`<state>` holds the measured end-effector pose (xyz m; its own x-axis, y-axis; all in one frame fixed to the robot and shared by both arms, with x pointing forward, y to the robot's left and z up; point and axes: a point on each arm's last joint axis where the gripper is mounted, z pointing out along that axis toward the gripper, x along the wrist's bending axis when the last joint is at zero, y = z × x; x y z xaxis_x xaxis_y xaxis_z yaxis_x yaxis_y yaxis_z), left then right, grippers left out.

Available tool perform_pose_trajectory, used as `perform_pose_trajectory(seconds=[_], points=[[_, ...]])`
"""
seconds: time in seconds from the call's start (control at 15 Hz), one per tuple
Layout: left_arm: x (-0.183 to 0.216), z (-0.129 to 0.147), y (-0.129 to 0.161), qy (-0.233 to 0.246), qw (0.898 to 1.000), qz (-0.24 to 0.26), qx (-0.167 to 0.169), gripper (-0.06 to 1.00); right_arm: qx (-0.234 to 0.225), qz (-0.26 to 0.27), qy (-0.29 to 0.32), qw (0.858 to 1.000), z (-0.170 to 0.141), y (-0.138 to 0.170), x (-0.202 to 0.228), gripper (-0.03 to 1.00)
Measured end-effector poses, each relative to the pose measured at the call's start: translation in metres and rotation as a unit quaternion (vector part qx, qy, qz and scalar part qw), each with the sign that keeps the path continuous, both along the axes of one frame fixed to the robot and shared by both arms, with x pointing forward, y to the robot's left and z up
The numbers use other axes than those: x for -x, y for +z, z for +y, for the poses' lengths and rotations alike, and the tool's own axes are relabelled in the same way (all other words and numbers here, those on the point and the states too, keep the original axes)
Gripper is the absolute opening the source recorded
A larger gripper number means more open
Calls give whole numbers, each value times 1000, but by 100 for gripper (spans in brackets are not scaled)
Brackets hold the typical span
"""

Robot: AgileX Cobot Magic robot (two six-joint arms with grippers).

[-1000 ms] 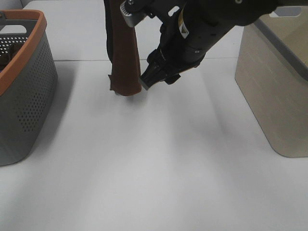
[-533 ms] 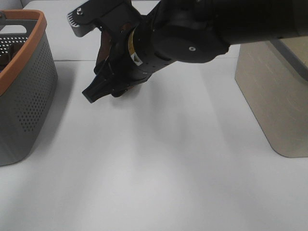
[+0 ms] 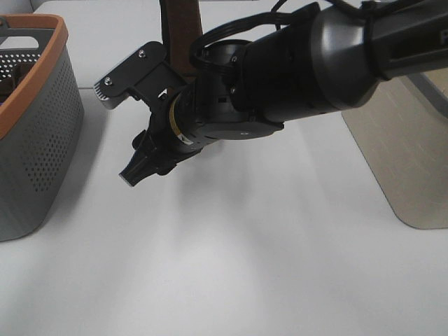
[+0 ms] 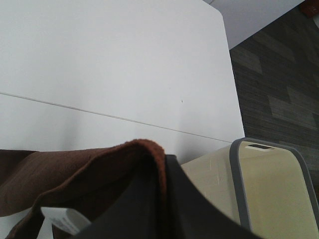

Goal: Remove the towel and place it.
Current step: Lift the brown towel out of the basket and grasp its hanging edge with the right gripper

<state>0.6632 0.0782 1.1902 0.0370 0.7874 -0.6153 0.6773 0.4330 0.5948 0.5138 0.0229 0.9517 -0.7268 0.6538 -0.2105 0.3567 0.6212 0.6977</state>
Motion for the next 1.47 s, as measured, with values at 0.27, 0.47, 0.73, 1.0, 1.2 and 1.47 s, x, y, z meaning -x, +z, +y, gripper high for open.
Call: perform_pose_trajectory(seconds=[0.27, 0.47, 0.73, 1.0, 1.2, 1.47], points=[[1, -1, 0, -3, 1000, 3, 6, 1, -19, 11, 31, 999, 9, -14, 1, 54], [1, -1, 0, -9, 1000, 0, 1, 1, -22, 22, 1, 999, 11, -18, -3, 54], [1, -1, 0, -15, 1000, -5, -6, 1, -17, -19, -4, 1000, 17, 1, -15, 55], [1, -2, 0, -17, 1000, -4, -5, 1, -28, -9, -33, 999, 18, -1, -18, 66], [1, -2, 0, -18, 1000, -5, -6, 1, -14, -30, -49, 998, 18, 4, -25, 70], [1, -2, 0, -19, 1000, -5, -6, 1, -17, -45, -92, 995, 11, 8, -35, 71]])
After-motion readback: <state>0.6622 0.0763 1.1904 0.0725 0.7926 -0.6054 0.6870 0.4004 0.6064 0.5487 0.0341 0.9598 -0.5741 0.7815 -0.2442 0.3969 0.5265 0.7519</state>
